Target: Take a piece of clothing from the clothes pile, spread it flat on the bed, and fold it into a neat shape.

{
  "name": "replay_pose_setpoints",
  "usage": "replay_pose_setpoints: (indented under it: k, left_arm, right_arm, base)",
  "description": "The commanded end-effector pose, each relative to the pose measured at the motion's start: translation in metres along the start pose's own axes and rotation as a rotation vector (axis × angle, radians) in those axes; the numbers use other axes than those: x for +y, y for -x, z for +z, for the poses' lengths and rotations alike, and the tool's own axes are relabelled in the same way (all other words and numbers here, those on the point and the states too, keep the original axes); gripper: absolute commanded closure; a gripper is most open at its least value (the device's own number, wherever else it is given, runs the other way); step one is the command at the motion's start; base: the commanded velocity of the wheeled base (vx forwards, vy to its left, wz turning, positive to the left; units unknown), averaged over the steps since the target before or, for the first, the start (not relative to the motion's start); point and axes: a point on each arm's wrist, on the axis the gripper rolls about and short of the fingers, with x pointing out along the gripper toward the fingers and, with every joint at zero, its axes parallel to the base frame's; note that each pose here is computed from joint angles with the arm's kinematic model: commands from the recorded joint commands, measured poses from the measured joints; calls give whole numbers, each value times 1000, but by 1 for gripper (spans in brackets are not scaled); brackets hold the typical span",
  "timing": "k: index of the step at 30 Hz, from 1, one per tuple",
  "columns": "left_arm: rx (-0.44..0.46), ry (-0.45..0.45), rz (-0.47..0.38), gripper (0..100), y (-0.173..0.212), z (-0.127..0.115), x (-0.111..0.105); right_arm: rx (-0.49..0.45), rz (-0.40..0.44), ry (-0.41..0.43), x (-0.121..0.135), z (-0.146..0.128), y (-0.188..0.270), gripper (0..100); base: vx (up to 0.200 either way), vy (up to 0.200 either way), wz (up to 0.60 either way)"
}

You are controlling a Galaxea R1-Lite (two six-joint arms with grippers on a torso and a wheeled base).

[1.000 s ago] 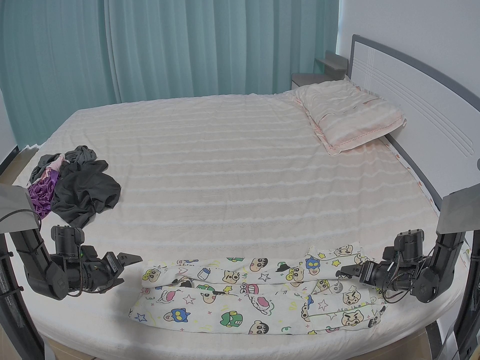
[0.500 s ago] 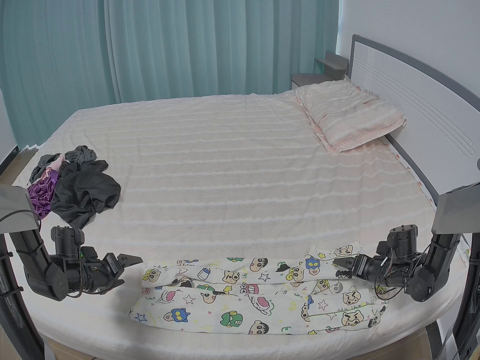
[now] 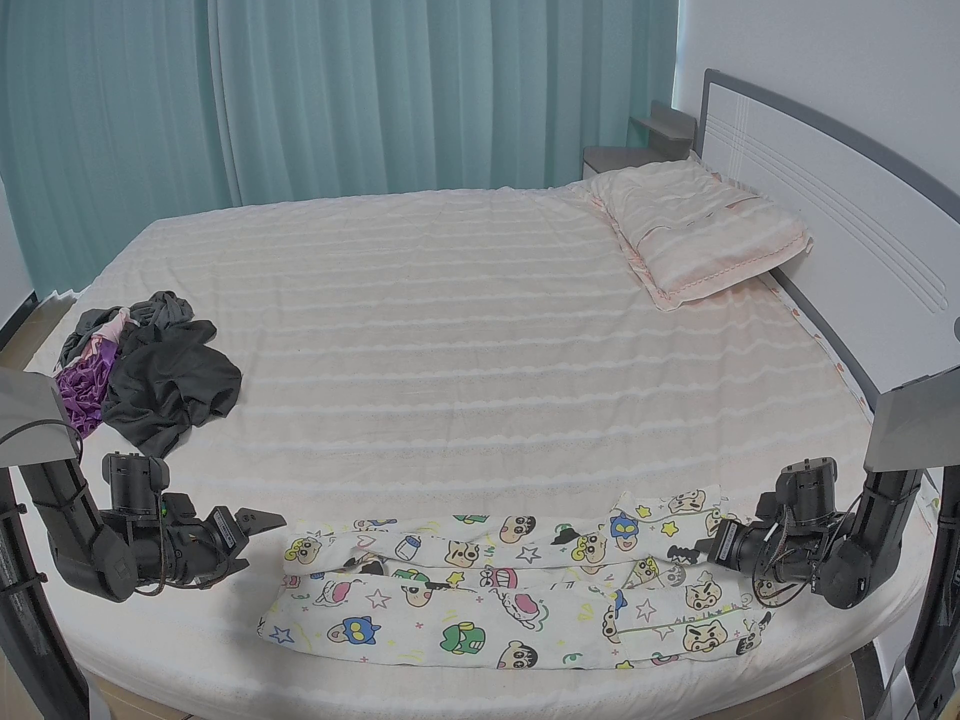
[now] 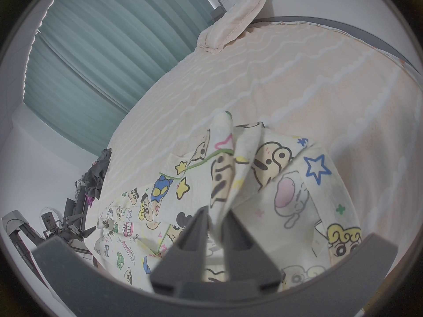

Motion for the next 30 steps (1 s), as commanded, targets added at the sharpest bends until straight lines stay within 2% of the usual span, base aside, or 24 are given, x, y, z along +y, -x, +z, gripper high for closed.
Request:
replay_pose_setpoints:
  k: [1, 7, 12, 25, 26, 30]
  left_arm:
    - [3, 3, 3, 0, -1, 0, 1]
    - [2, 0, 4, 0, -1, 0, 1]
    - [2, 0, 4, 0, -1, 0, 1]
    - [3, -1, 4, 0, -1, 0, 1]
    - [2, 0, 4, 0, -1, 0, 1]
    - [3, -1, 4, 0, -1, 0, 1]
  right_arm:
    - [9, -7, -2, -1, -2, 2, 100]
    - [1, -26, -7, -9, 2, 17, 100]
    - [36, -62, 42, -26, 3, 23, 100]
    - [80, -93, 73, -35, -5, 22, 100]
    - [83, -92, 79, -35, -6, 22, 0]
    - [80, -97, 90, -36, -6, 25, 0]
  base:
    - [0, 0, 0]
    - [0, 0, 0]
    - [0, 0, 0]
    - [0, 0, 0]
    - [0, 0, 0]
    - [0, 0, 0]
